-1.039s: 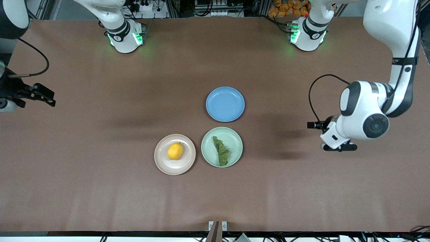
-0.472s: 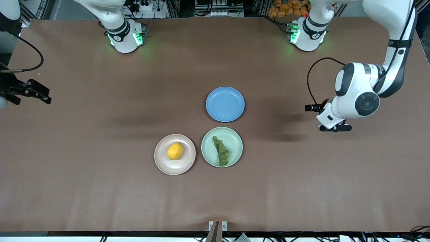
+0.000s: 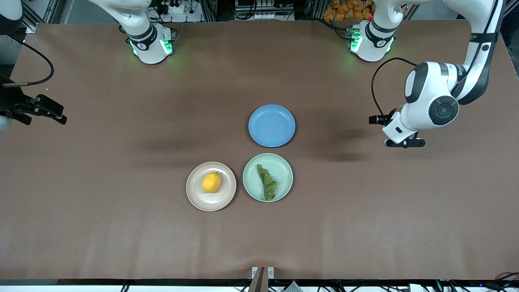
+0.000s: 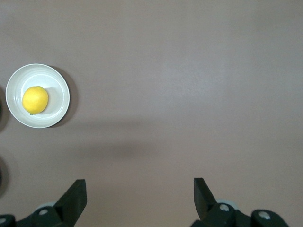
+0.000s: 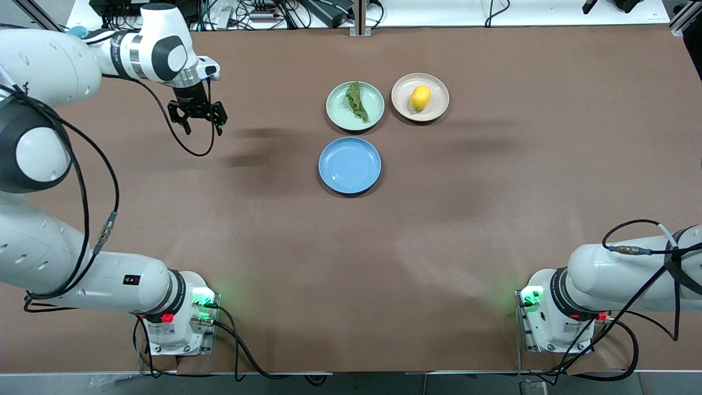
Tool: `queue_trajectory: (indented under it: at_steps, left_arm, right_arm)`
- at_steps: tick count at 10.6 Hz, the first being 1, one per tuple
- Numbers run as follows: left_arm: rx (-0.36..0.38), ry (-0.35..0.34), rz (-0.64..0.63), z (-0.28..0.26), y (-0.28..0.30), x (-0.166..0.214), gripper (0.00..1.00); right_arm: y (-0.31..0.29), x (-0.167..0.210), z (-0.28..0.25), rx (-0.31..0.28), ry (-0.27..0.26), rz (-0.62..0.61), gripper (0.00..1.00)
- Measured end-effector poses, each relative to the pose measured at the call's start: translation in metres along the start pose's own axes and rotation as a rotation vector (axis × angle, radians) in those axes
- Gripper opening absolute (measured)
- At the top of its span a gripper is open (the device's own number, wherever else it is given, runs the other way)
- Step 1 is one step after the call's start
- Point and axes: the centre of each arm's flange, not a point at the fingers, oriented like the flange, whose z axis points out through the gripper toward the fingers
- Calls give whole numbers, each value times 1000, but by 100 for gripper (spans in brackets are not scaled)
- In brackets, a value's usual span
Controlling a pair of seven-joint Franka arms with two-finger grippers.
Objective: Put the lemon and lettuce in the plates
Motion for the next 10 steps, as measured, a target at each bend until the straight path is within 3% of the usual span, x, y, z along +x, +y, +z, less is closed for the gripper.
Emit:
queue_trajectory:
  at_steps: [4, 6, 8, 10]
  left_arm:
    - [0, 37, 8, -27, 4, -8, 100]
    - [-4, 75, 10, -76, 6, -6, 100]
    - [-59, 130, 4, -134, 11, -6, 100]
    - [-79, 218, 26, -184, 24, -9, 100]
  right_arm:
    - [0, 0, -4, 1, 6, 3, 100]
    - [0, 0, -5, 1, 7, 3, 100]
    - [0, 1, -12, 1, 20, 10, 100]
    - [1, 1, -18, 0, 33, 13, 100]
